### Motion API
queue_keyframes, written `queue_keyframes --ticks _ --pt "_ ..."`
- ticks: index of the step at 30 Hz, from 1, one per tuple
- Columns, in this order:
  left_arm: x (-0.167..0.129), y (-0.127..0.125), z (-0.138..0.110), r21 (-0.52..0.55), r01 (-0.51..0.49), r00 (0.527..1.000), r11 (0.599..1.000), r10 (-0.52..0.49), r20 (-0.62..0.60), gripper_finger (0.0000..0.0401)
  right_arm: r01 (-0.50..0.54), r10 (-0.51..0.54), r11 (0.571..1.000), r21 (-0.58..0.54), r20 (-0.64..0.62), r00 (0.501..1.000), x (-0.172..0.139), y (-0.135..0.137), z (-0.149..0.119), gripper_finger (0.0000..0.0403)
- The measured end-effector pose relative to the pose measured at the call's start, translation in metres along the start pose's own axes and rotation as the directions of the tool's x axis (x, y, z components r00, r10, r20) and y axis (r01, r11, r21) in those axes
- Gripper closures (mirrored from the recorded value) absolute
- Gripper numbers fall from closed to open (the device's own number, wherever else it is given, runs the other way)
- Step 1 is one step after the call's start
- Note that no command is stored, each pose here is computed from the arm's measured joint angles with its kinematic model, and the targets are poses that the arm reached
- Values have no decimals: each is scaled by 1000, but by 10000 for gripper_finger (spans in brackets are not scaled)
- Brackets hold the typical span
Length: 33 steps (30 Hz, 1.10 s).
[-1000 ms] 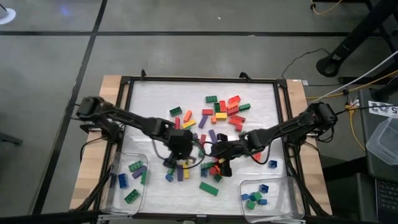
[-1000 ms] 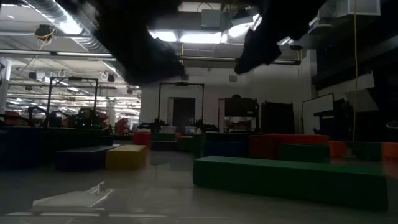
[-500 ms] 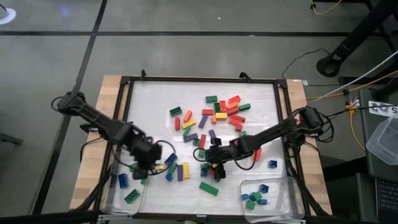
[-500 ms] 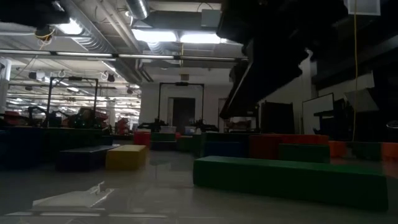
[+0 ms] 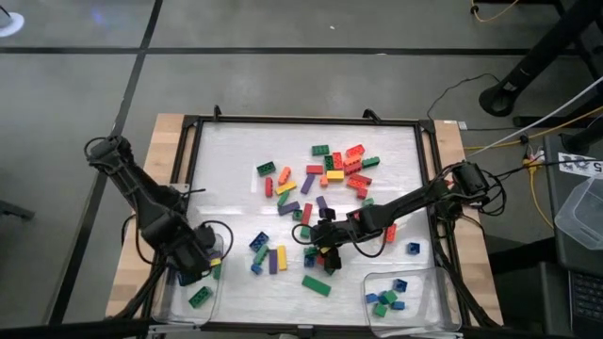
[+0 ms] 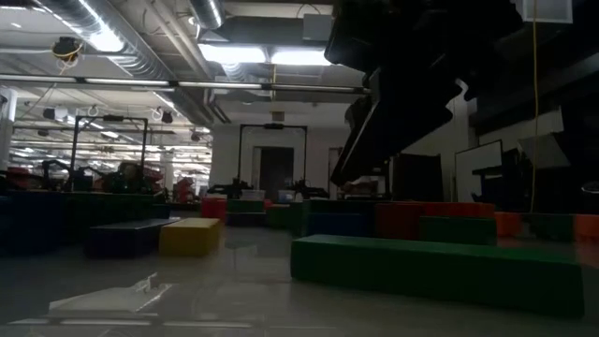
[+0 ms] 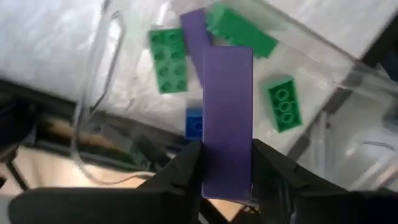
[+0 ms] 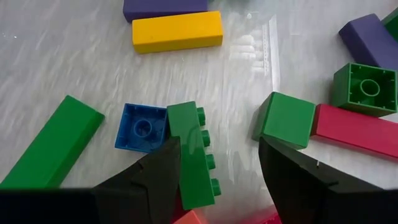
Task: Sort blocks by size
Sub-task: Put the large violet block into the left transparent bin, then put the large green game piece into the left transparent bin
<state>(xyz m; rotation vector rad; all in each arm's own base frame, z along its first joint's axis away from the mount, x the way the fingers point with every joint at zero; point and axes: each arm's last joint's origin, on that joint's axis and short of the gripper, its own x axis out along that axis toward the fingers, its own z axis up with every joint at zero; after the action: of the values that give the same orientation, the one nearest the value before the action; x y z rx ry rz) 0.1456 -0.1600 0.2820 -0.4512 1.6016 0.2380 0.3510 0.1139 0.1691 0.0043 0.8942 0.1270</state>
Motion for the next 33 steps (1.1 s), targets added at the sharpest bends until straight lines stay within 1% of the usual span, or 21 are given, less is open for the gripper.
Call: queue_keyframes --ticks 2,7,11,13,18,22,25,29,31,33 --pt "3 0 -3 -29 -22 1000 999 22 18 288 -2 2 1000 0 0 1000 0 0 0 187" --pt "17 6 -7 -68 -82 997 994 83 8 241 -39 39 999 0 -8 999 0 1 0 187" --pt "23 8 -6 -55 -97 995 994 98 4 217 -56 56 998 0 -14 998 0 2 0 187" --pt "23 9 -6 -26 -98 995 995 98 5 213 -55 55 998 0 -21 998 3 2 -2 187" --pt "24 4 -5 59 -53 998 997 52 19 214 -51 51 999 1 -64 997 17 1 -10 187" --pt "24 0 -2 96 -19 998 995 13 64 220 -43 43 999 0 -68 997 23 1 -12 192" --pt "23 -4 0 112 5 993 994 -18 114 225 -35 35 999 -2 -68 997 24 1 -12 218" --pt "22 -9 4 165 15 973 986 -53 226 232 -30 29 1000 -4 -78 996 24 1 -12 285" --pt "21 -12 8 200 0 950 980 -63 307 234 -30 30 1000 -4 -74 997 24 1 -10 315" --pt "20 -14 11 228 -41 910 973 -58 411 237 -17 17 1000 -5 -60 998 23 2 -6 316"
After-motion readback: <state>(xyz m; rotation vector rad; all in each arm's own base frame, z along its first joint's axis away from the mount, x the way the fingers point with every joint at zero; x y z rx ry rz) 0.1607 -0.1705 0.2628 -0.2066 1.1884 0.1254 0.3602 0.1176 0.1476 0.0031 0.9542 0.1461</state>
